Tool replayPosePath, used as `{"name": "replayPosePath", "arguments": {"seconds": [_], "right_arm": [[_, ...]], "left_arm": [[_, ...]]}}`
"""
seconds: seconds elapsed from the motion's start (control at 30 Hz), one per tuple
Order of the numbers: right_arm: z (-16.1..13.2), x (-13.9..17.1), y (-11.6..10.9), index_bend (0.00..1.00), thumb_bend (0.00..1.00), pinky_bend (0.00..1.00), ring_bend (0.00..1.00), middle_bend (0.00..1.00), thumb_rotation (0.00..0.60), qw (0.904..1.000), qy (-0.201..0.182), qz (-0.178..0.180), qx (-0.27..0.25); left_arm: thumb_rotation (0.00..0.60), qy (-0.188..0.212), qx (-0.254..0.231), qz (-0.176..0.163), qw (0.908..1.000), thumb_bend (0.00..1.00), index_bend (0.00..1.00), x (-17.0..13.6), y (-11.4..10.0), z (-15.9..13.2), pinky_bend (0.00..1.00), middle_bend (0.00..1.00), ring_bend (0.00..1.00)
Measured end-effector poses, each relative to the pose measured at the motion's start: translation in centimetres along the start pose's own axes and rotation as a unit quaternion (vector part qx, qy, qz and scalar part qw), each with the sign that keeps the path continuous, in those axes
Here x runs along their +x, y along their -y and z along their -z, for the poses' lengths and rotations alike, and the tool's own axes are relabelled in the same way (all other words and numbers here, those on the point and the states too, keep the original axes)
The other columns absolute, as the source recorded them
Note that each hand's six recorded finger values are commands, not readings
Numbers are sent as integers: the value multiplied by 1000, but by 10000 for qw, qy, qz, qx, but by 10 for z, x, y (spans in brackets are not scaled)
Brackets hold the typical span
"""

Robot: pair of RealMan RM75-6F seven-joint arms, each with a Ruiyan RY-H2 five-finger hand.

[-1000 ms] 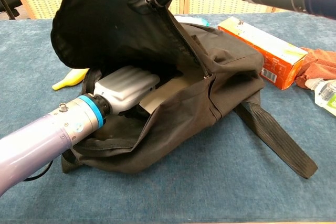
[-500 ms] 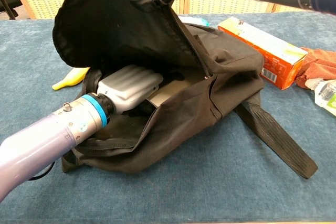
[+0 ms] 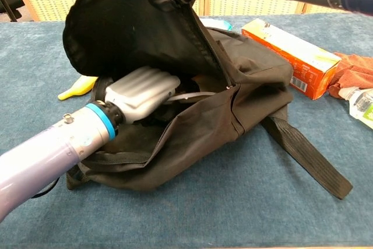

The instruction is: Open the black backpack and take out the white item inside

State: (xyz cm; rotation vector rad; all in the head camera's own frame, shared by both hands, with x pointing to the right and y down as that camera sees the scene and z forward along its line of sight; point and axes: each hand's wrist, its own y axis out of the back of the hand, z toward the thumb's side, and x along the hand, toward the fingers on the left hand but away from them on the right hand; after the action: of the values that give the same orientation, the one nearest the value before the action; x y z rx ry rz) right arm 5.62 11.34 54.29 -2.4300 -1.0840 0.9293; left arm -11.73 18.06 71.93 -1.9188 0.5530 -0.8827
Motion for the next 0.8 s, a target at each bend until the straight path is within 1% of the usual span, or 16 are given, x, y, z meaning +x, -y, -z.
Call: {"name": "replayPosePath", "arguments": {"seconds": [0.1, 0.27, 0.5, 0.8], "right_arm": [[4, -2, -2, 637, 466, 376, 459, 603, 600, 10000, 50, 47, 26], [16, -6, -6, 640, 466, 376, 459, 606, 600, 9997, 181, 161, 52], [36, -13, -9, 640, 466, 376, 459, 606, 600, 9988, 401, 275, 110], [65, -24, -6, 640, 466, 377, 459, 606, 600, 9959, 796, 427, 64]], "left_arm": [[600, 52, -50, -225, 9997, 715, 752, -5, -8, 3, 438, 445, 334], [600, 144, -111, -576, 9982, 715, 784, -24, -27, 16, 460, 476, 359], [600, 234, -432, -625, 9968, 715, 794, -50, -51, 30, 460, 482, 362], [600, 163, -747, -675, 9948, 710, 810, -86, -95, 54, 460, 502, 365]]}}
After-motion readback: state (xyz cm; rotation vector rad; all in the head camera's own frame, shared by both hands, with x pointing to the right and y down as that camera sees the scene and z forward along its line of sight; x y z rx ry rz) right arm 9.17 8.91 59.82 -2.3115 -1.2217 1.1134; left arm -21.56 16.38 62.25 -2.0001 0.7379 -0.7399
